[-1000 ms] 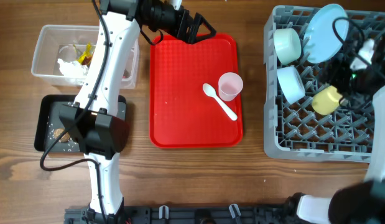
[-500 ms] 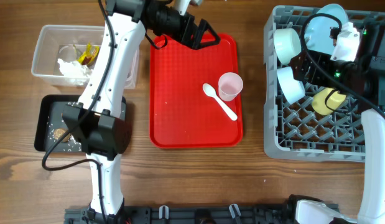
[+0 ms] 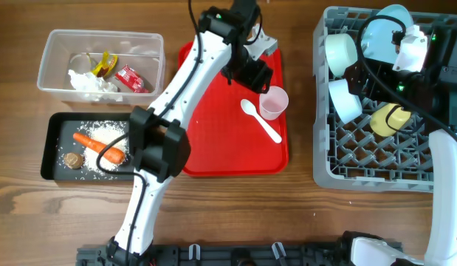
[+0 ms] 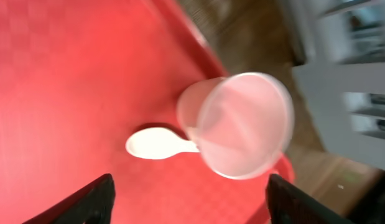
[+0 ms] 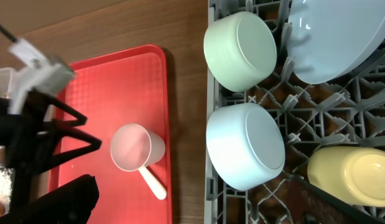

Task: Sort waste into correct bins and load items into the dishwasher rack
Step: 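Grasp the pink cup on the red tray with the left gripper, lift, then pass the pink cup from the left gripper to the right gripper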

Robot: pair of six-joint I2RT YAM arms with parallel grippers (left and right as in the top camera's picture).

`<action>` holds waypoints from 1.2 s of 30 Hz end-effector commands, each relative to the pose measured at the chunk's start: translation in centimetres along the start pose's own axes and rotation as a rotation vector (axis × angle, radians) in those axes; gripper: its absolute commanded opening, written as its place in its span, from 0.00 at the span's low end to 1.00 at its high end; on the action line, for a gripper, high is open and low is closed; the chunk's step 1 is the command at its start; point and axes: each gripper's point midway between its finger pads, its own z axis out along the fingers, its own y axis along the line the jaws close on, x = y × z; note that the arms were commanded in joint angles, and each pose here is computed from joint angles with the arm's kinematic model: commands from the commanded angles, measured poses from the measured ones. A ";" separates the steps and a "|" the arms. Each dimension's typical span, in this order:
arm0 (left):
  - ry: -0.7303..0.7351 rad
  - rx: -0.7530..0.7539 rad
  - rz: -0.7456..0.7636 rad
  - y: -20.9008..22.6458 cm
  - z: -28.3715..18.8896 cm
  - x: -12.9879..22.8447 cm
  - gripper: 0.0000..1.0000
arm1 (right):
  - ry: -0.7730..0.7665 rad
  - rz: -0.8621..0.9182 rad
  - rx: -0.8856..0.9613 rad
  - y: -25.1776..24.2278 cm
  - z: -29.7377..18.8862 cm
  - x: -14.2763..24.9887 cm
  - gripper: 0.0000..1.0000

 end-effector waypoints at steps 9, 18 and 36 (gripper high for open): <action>0.132 -0.039 -0.103 2.9 7.7 1.7 0.68 | -0.004 -0.027 -0.019 0.5 0.0 -0.2 1.00; 0.110 -0.040 -0.107 2.0 7.6 1.1 0.04 | 0.000 -0.014 -0.020 0.4 0.1 -0.2 1.00; -0.339 0.890 -0.213 -2.1 -15.6 -2.5 0.04 | 0.092 -0.030 -0.682 9.1 2.8 -0.5 0.99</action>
